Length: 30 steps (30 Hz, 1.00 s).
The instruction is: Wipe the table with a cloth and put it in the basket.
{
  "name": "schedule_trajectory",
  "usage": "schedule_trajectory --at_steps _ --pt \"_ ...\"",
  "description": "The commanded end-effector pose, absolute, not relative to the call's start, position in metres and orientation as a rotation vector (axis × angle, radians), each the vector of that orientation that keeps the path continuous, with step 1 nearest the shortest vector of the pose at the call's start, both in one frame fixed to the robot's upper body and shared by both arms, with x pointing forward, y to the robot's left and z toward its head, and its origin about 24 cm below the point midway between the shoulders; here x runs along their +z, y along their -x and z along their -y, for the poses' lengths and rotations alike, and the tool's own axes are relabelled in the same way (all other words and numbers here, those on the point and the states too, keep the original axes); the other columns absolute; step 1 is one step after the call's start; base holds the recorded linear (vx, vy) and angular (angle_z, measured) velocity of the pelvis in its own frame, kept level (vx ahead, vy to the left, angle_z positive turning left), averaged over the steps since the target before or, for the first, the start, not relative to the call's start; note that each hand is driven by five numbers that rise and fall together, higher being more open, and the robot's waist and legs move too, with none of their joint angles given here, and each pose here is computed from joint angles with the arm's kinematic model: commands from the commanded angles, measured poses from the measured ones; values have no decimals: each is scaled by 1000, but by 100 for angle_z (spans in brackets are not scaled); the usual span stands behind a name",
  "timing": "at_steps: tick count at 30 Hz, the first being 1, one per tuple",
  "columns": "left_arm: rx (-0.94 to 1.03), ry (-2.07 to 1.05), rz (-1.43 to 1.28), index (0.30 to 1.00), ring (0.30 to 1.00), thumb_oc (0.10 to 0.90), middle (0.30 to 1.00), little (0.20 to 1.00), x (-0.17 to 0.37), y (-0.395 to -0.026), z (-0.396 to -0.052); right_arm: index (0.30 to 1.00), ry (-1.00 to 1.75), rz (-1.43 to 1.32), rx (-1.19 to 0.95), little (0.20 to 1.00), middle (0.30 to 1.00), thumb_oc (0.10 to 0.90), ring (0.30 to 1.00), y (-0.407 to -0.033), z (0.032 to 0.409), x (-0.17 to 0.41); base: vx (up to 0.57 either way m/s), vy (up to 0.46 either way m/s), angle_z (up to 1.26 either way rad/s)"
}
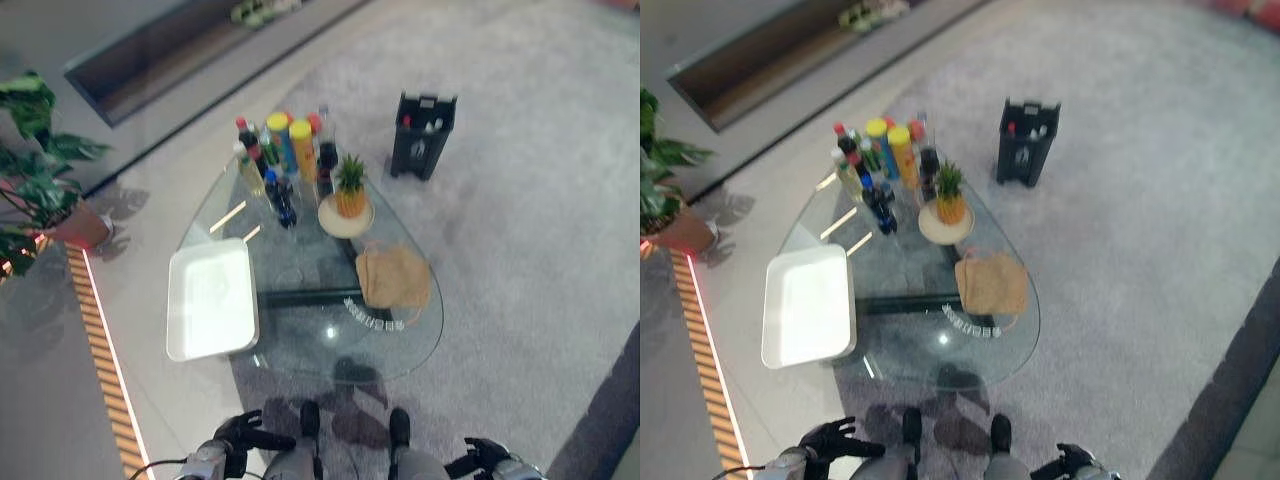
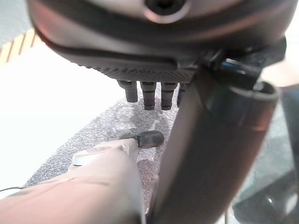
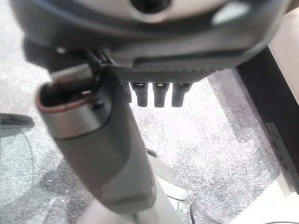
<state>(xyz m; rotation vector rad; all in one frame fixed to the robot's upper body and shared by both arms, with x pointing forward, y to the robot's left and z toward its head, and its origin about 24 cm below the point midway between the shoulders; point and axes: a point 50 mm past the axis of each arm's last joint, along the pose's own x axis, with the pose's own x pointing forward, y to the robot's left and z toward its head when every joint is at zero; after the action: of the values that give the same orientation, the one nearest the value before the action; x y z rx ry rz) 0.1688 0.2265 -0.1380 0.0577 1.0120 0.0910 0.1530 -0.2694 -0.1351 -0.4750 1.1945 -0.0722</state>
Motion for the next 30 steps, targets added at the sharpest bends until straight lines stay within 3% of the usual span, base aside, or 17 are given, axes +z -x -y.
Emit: schedule_trajectory --at_steps 1,8,30 --pt "195 -53 -898 900 900 800 900 900 -119 -198 -248 900 510 -1162 -98 900 900 800 900 -171 279 -124 -68 -30 -5" --pt "244 12 -707 900 900 800 900 900 -83 -245 -262 900 482 -1023 -200 900 900 800 900 -208 288 -101 -153 -51 3" --pt "297 181 -658 900 900 800 900 900 -79 -245 -264 900 425 -845 -319 900 900 800 900 -235 294 -78 -30 -25 5"
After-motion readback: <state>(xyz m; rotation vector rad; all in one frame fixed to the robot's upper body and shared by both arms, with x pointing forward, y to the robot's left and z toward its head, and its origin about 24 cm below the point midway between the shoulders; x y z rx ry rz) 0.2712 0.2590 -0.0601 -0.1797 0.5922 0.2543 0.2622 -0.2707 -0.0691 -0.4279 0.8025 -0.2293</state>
